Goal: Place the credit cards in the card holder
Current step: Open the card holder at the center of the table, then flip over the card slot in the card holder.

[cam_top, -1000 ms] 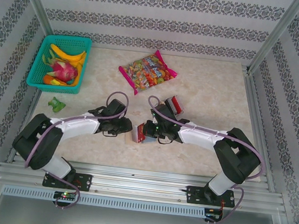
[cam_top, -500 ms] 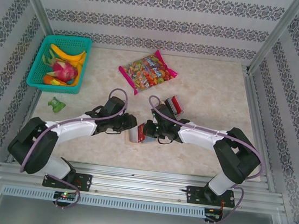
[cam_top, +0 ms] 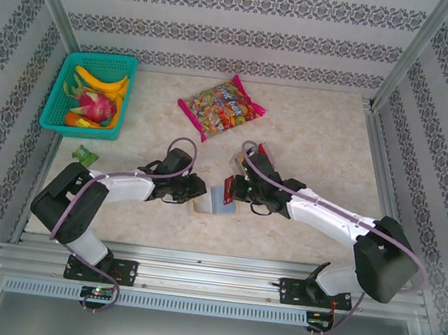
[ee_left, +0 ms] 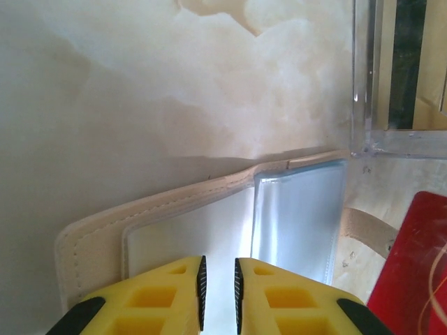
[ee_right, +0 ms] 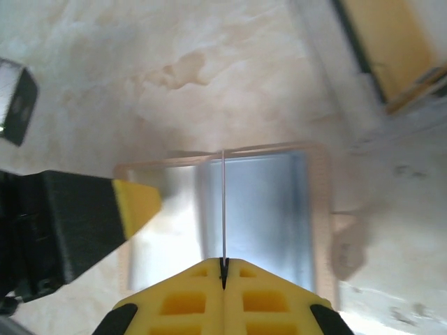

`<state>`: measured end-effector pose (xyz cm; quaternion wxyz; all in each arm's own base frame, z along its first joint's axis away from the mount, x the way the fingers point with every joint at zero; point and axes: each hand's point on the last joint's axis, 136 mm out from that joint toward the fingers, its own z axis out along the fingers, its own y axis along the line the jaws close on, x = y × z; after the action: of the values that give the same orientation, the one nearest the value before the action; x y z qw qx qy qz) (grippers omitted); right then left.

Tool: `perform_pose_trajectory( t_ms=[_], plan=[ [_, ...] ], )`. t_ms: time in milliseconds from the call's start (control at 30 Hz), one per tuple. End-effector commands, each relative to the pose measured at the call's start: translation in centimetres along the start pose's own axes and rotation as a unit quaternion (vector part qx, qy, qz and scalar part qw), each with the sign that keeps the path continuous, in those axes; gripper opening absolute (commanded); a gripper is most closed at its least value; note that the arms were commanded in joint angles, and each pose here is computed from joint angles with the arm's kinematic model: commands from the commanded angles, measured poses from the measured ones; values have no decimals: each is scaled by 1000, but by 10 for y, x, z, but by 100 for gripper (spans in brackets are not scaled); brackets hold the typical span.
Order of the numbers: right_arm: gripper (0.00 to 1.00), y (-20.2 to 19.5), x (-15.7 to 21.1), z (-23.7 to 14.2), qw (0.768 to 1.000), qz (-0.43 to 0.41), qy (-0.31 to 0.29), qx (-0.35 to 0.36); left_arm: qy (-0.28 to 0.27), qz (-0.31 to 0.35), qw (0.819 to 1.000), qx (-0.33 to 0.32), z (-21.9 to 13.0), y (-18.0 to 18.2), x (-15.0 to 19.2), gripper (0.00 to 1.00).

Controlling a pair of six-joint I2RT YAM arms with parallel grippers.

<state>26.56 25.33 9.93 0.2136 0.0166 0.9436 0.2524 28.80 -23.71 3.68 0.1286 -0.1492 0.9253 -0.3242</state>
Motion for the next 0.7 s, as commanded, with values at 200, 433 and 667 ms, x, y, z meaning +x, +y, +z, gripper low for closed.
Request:
perform_pose_trajectory(
  t_ms=[200, 433, 667],
  plan=[
    [3, -35, 7, 7, 998, -11, 15, 64, -1, 13, 1000, -26, -4, 7, -1, 22],
    [3, -35, 11, 19, 997, -21, 28, 68, 1, 16, 999, -32, -4, 9, -1, 23],
    [2, -20, 19, 30, 998, -20, 45, 28, 6, 14, 999, -39, 2, 15, 1, 22]
  ],
)
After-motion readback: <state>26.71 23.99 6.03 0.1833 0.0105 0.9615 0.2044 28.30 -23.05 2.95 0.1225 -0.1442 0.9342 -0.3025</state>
